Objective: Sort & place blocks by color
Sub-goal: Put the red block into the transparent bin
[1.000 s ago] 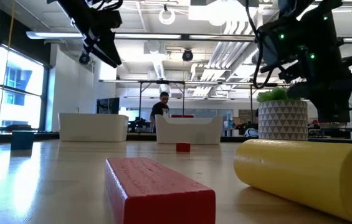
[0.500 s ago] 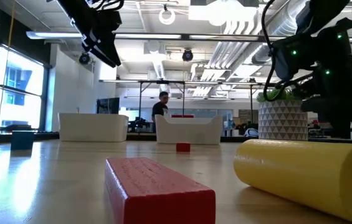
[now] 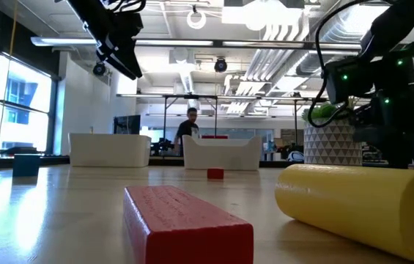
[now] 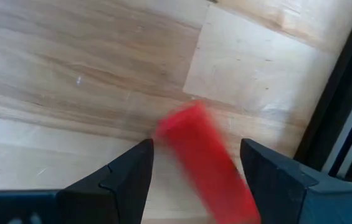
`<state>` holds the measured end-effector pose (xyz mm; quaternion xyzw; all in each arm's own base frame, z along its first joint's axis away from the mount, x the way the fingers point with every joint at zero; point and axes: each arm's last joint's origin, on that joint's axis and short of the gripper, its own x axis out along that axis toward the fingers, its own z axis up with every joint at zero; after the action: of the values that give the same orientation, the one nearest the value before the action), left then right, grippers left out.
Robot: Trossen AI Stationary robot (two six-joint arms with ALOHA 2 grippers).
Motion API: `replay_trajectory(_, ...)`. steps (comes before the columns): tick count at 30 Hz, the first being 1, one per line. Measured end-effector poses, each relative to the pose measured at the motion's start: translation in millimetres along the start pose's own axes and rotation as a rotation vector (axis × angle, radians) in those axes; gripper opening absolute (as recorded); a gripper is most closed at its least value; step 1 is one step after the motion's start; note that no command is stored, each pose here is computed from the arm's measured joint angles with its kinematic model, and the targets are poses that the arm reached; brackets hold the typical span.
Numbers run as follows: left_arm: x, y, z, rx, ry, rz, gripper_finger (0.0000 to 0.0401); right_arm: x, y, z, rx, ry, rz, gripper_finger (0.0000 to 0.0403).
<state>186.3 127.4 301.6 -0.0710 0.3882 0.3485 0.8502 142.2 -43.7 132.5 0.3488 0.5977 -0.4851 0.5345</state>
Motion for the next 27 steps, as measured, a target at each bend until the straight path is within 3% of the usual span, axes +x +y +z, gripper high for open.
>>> replay_trajectory(10,0.0,0.2,0.0,-0.001,0.000,0.001,0.0211,0.6,-2.7,2.0,0.001,0.029,-0.002,0.0221)
replay_trajectory(27,0.0,0.5,0.0,-0.001,0.000,0.012,0.0211,1.7,-1.4,4.2,-0.041,0.038,0.032,0.0083)
